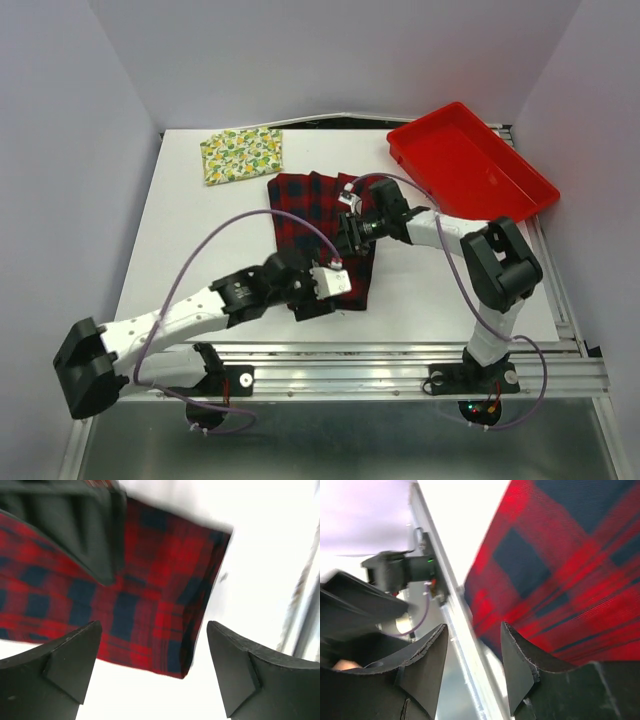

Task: Fold and stack the skirts
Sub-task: Fold the skirt

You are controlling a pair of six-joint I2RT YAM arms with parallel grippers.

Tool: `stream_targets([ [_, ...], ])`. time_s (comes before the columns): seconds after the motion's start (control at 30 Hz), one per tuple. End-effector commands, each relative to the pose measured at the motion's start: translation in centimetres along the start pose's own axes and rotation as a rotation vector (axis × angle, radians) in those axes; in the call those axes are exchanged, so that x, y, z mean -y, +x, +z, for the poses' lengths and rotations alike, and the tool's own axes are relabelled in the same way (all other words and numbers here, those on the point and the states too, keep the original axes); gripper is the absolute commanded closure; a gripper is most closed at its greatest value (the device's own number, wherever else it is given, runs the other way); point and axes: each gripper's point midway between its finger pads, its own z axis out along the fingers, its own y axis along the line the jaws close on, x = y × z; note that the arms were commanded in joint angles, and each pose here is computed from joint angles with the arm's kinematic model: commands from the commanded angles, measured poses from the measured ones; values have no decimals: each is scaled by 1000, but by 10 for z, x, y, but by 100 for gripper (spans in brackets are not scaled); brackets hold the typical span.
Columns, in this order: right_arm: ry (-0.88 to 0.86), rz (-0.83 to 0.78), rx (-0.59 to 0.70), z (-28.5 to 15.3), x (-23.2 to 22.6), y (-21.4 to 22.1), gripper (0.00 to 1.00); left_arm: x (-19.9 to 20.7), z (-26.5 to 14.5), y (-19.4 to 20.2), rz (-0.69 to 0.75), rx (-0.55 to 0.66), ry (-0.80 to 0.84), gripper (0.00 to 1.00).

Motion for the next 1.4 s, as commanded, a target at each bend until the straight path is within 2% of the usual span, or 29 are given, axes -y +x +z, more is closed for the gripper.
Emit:
stream_targets([
  [0.0,56,8,-24,16,38,-2,48,0,16,42,178,-185,-141,2],
  [0.3,106,112,-103,33,89,29,49,32,40,82,316,-296,-48,2],
  [0.5,123,142,-125,36,100,38,49,35,53,97,351,-321,-52,14],
  [0.67,126,147,-132,37,102,38,50,39,61,112,408,-348,-37,30],
  [0.77,127,156,-138,38,104,40,50,35,65,118,442,-373,-55,56],
  [0.83,125,155,-142,37,104,42,50,31,65,118,444,-388,-75,69],
  [0.97,121,147,-140,36,101,42,50,25,59,105,423,-373,-98,80],
  [1.1,112,128,-126,34,93,35,49,33,48,96,396,-372,-26,100],
  [1.13,106,115,-121,33,90,31,49,44,42,102,391,-403,44,100],
  [1.2,99,60,-95,31,79,14,47,50,36,90,363,-386,99,100],
  [1.3,111,-61,-39,22,50,-24,38,69,23,74,294,-356,218,100],
  [1.37,121,-110,2,11,43,-48,33,74,13,69,265,-380,255,100],
])
